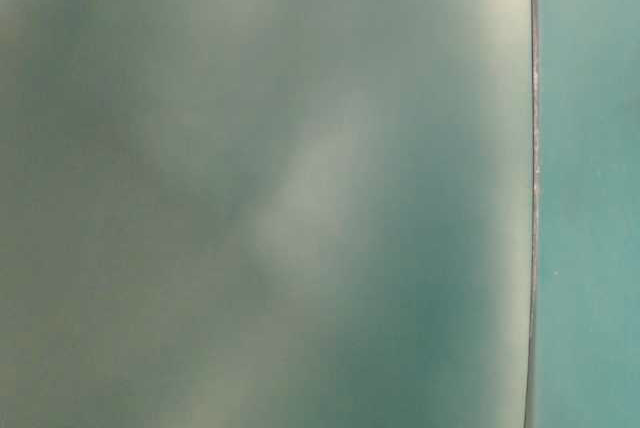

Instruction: Move the cup to the left with left arm.

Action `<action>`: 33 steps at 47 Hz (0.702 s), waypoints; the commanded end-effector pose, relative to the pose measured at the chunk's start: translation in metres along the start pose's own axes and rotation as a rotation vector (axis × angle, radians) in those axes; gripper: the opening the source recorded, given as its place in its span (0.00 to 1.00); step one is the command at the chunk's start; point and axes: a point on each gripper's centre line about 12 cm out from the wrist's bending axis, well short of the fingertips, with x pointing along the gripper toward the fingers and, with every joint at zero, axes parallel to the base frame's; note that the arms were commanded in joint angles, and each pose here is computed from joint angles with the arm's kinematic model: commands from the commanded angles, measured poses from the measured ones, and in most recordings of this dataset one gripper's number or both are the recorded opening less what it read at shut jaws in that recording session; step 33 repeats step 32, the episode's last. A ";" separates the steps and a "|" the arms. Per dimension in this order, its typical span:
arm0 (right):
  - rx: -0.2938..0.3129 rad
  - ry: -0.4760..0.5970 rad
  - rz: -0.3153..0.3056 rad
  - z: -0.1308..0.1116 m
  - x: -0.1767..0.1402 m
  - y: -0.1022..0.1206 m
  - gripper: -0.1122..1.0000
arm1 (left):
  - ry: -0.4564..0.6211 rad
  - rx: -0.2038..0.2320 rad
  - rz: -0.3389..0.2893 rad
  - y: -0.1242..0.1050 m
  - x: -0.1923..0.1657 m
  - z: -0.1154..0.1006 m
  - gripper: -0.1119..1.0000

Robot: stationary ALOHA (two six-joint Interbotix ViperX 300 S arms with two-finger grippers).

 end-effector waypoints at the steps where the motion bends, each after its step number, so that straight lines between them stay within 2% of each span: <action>1: 0.002 -0.025 -0.001 0.010 0.002 0.000 0.10 | -0.015 0.011 0.002 0.001 0.002 0.005 0.67; 33: 0.002 -0.017 -0.007 0.009 0.003 -0.001 0.10 | -0.017 0.026 0.002 0.001 0.002 0.005 0.67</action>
